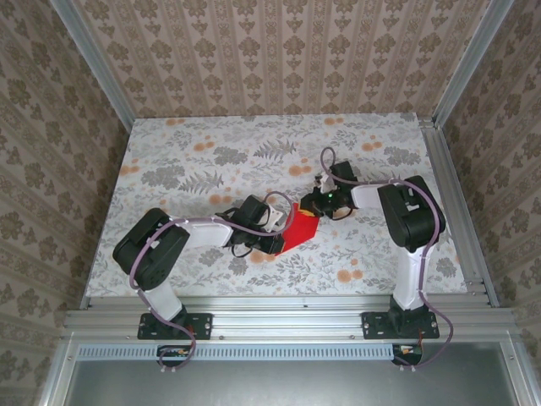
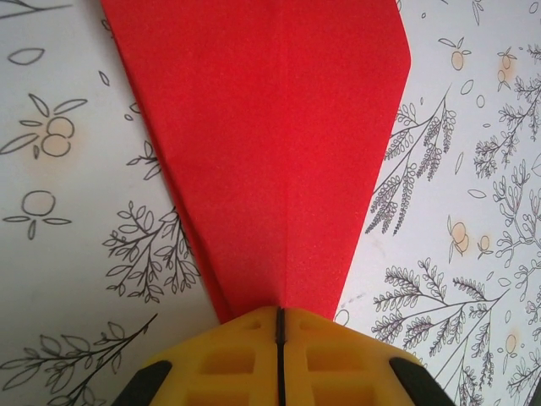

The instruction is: Fold a paper plane with a square sheet of paper (pick it up from the middle)

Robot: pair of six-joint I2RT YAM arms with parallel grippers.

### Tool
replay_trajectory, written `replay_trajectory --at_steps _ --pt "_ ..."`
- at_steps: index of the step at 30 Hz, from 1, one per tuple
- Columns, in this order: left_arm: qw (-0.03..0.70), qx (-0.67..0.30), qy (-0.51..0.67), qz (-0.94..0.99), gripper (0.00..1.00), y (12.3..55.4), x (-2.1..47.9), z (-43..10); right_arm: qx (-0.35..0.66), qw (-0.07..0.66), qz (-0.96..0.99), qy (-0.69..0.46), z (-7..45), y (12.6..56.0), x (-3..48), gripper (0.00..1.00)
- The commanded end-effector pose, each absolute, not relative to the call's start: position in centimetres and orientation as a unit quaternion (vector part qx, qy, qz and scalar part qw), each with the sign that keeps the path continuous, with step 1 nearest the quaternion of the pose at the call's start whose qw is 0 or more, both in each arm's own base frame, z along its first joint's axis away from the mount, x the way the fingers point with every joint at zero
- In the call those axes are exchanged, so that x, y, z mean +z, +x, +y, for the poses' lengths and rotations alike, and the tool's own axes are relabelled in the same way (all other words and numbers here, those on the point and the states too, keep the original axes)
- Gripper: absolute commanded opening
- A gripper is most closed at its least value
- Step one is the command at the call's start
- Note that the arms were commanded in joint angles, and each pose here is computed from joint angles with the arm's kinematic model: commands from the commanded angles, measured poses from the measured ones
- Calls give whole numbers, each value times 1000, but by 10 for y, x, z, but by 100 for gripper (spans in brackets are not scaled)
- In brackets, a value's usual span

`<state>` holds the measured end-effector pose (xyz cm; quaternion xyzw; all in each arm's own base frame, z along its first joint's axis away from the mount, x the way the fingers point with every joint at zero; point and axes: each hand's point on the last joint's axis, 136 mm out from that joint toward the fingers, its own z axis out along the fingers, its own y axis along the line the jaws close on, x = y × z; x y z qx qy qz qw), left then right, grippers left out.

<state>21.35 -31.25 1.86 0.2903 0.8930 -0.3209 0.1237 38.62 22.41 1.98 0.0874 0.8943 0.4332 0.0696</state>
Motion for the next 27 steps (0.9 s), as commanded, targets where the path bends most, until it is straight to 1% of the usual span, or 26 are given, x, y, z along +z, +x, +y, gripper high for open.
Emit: replay_trajectory --at_steps 1,6,11,19,27 --pt "54 -272 283 918 8 186 -16 -279 388 88 910 116 193 402 4 16" --pt "60 -277 284 916 8 188 -8 -283 381 105 911 118 174 410 18 18" --pt "66 -285 288 912 9 191 0 -289 385 113 909 111 171 403 35 22" --pt "92 -312 290 900 13 202 29 -306 409 96 901 108 184 367 49 33" --pt "134 -326 295 888 19 218 69 -316 413 70 902 107 207 337 47 37"
